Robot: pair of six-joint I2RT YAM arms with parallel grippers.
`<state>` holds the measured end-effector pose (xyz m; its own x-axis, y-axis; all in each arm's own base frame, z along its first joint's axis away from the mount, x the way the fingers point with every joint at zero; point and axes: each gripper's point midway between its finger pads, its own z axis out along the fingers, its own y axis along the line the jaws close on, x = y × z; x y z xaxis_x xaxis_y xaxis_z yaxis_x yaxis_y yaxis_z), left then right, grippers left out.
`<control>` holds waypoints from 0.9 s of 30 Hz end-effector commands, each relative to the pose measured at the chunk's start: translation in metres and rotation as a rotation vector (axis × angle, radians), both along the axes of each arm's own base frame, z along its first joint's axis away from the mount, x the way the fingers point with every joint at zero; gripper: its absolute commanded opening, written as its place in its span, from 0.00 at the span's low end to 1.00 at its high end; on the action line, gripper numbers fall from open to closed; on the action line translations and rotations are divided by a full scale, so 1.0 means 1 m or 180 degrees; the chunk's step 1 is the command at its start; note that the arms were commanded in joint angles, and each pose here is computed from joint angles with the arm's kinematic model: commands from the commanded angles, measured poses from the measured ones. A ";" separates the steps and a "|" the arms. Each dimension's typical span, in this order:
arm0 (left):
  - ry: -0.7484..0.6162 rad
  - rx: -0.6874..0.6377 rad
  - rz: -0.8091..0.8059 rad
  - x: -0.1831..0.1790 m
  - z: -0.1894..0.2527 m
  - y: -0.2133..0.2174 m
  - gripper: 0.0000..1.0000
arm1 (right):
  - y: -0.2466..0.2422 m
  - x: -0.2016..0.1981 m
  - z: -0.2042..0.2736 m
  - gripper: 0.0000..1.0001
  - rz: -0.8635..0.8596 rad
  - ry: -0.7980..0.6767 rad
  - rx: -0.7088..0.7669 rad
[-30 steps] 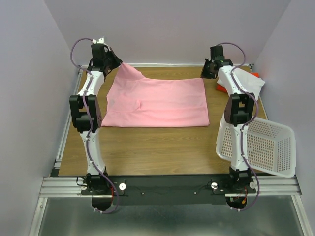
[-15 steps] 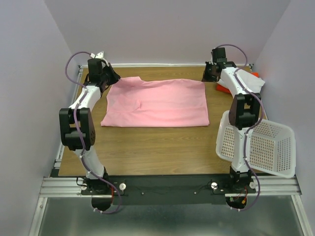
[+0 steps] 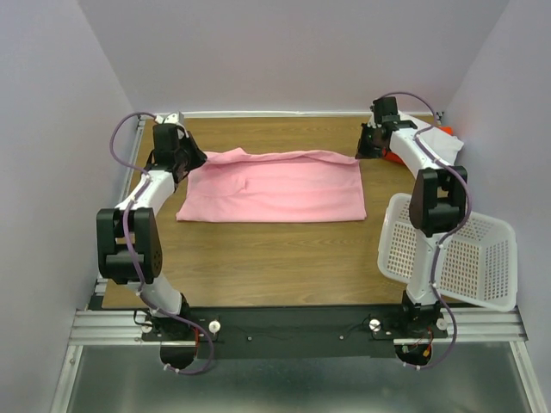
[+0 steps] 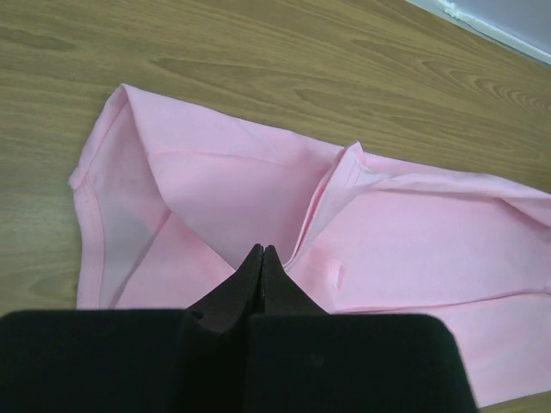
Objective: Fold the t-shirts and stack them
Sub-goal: Fold the tshirt
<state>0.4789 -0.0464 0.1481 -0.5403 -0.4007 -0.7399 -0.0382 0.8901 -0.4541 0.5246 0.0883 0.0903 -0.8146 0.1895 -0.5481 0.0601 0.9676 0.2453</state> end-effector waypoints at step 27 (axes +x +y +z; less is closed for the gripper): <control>0.0175 0.0123 0.0777 -0.058 -0.003 0.033 0.00 | -0.005 -0.041 -0.011 0.00 0.0051 0.0098 -0.0014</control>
